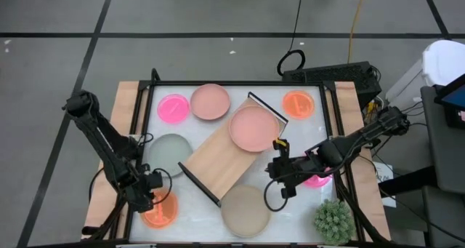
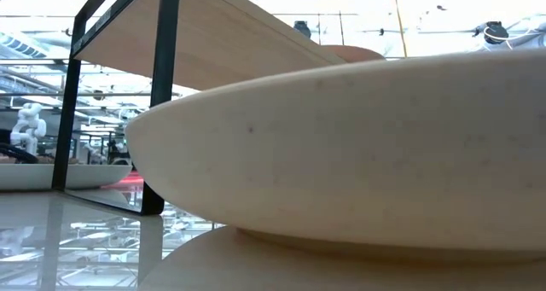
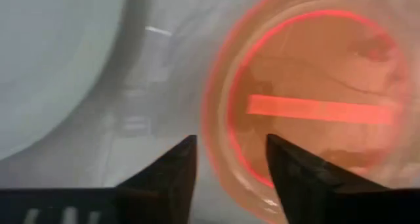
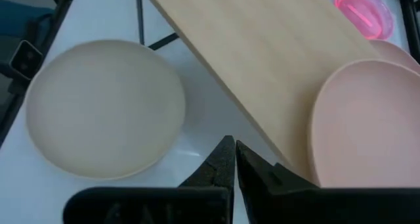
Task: Place and stack plates onto a shelf
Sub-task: Put bottom small orange plate on the shelf
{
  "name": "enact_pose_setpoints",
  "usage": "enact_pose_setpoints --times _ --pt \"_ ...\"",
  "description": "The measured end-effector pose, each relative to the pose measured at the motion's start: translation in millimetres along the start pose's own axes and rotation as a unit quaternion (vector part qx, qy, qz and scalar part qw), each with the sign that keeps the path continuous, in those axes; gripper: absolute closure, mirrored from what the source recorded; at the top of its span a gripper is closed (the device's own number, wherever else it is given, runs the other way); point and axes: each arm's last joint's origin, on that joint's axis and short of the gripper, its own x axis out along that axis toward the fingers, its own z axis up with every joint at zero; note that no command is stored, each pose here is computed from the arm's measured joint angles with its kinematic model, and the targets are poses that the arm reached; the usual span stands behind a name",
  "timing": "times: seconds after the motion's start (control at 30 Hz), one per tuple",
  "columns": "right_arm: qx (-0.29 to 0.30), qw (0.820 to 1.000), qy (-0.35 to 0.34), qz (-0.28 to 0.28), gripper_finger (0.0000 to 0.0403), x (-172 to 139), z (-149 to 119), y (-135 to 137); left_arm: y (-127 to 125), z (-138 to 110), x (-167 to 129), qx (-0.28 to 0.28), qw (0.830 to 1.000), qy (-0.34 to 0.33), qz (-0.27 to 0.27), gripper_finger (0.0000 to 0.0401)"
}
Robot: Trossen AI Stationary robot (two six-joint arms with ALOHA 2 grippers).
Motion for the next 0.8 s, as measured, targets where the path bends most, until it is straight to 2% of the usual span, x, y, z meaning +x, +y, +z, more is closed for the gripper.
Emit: enact_pose_setpoints --times 0.13,0.33,0.53,0.8 --pt "-0.006 1.000 -0.001 0.004 0.0403 -1.3 -0.4 3.4 3.1 -2.4 4.7 -0.015 0.999 -0.001 0.038 0.0163" --pt "-0.008 1.000 0.001 0.003 0.0403 -1.2 -0.7 3.1 8.1 -4.3 15.8 -0.032 0.999 -0.002 0.040 0.0158" --pt "-0.010 1.000 0.000 0.003 0.0403 -1.2 -0.7 3.1 13.2 -6.7 26.9 -0.037 0.999 0.002 0.017 0.0194" --pt "-0.010 1.000 0.000 0.003 0.0403 -1.2 -0.5 3.1 13.8 -6.9 27.0 -0.035 0.999 0.003 0.017 0.0281"
